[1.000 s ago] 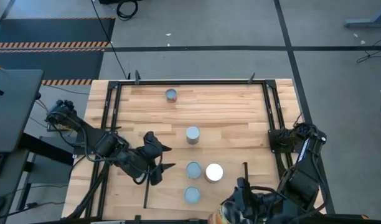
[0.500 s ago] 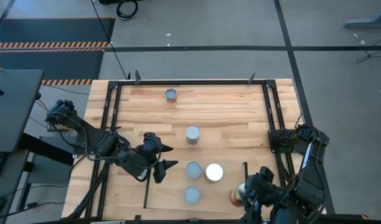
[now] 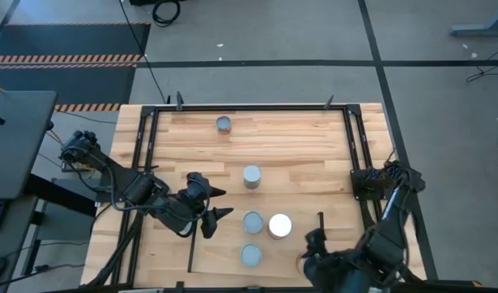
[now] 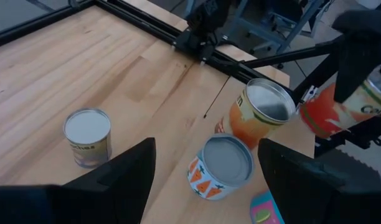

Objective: Pick and place cans onto a shelf
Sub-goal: Put the canned corn on the shelf, then adjust the cans on the shelf

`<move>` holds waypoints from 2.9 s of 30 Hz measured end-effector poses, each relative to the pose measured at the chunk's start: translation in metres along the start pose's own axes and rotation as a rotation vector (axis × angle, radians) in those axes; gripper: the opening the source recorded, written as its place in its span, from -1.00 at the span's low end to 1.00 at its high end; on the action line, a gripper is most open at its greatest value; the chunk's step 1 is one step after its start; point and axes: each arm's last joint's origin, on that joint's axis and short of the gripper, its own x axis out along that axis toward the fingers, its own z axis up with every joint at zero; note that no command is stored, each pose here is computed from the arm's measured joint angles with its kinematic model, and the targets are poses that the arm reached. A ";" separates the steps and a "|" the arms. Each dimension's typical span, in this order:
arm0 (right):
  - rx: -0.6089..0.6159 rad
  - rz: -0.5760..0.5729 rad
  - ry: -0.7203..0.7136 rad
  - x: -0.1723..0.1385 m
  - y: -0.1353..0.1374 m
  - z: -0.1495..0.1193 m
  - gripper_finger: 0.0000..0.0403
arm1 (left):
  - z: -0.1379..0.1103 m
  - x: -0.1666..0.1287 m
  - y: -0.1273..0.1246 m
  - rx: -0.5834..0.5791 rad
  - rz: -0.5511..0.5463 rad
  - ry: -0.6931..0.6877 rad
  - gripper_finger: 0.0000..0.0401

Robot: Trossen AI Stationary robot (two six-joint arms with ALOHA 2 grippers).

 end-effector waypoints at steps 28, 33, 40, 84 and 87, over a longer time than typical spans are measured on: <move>-0.576 0.426 -0.027 0.048 -0.049 0.011 0.58 | 0.004 0.000 -0.004 -0.069 -0.029 -0.035 0.43; -0.587 0.446 0.003 0.048 -0.052 0.008 0.64 | 0.004 0.000 -0.005 -0.082 -0.040 -0.030 0.43; -0.610 0.433 0.010 0.048 -0.054 0.007 0.83 | 0.006 0.000 -0.007 -0.073 -0.063 -0.046 0.43; 0.033 0.090 0.091 0.011 -0.153 0.018 -0.95 | 0.006 0.000 -0.007 -0.056 -0.064 -0.040 0.43; 0.047 0.085 0.126 0.020 -0.152 0.015 -0.87 | 0.006 0.000 -0.007 -0.037 -0.064 -0.040 0.43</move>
